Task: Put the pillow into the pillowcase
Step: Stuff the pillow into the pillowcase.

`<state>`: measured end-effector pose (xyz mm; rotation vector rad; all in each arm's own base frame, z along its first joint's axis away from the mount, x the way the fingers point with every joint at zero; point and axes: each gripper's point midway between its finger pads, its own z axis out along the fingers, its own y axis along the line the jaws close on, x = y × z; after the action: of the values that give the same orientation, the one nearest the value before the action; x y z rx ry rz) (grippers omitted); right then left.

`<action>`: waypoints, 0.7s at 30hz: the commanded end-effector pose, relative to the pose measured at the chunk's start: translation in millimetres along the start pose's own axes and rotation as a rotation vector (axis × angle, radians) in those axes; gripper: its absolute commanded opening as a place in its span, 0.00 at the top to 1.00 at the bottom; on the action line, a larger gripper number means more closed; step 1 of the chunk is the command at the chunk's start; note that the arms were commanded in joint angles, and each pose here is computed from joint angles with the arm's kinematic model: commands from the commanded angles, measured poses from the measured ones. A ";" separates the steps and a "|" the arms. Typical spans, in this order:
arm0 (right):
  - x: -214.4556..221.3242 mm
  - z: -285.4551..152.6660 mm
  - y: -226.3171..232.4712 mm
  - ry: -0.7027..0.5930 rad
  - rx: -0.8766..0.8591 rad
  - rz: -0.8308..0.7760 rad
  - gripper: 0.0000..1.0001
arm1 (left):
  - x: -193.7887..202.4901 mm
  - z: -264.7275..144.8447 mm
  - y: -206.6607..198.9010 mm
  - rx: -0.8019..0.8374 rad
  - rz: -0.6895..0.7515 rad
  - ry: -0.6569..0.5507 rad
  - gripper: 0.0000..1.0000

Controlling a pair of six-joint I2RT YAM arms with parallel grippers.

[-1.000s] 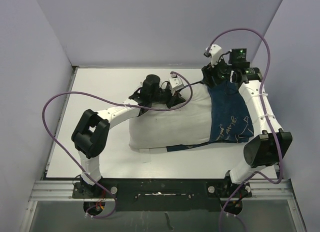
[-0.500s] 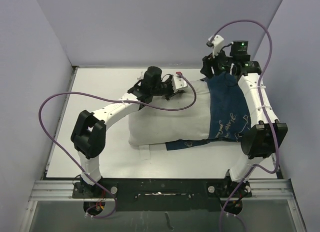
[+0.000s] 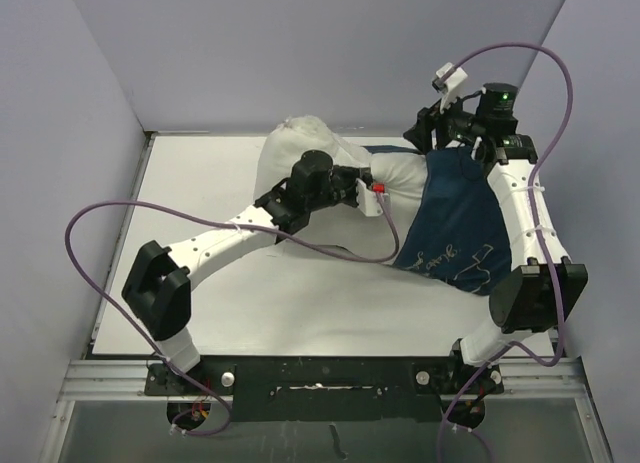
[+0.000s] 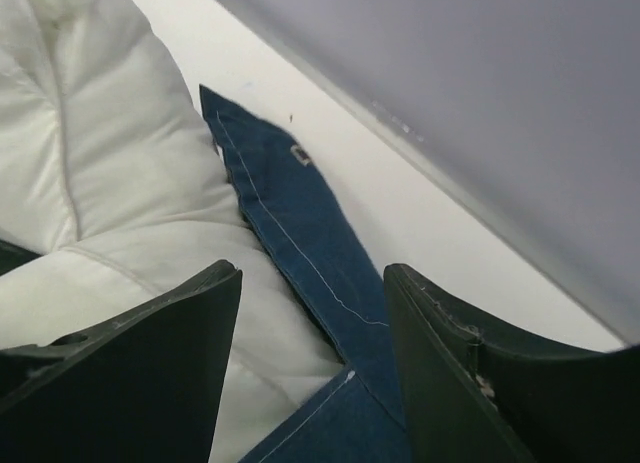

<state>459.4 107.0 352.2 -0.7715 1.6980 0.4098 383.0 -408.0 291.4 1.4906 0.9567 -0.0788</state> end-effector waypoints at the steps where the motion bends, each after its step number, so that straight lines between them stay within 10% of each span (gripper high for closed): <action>1: 44.4 2.3 6.7 0.115 0.012 0.084 0.41 | -42.8 -33.5 13.8 -0.114 0.065 -0.081 1.00; 8: 87.1 -38.9 15.4 0.273 0.096 0.029 0.42 | -42.1 -33.7 -94.9 0.091 -0.089 -0.050 1.00; 21: 60.4 -85.6 43.5 0.258 -0.059 -0.055 0.45 | -43.0 -31.0 -115.5 0.155 -0.162 -0.034 1.00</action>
<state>377.6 63.6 290.0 -0.8483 1.9766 0.2590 282.1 -418.0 213.9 1.5684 1.0659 -0.2457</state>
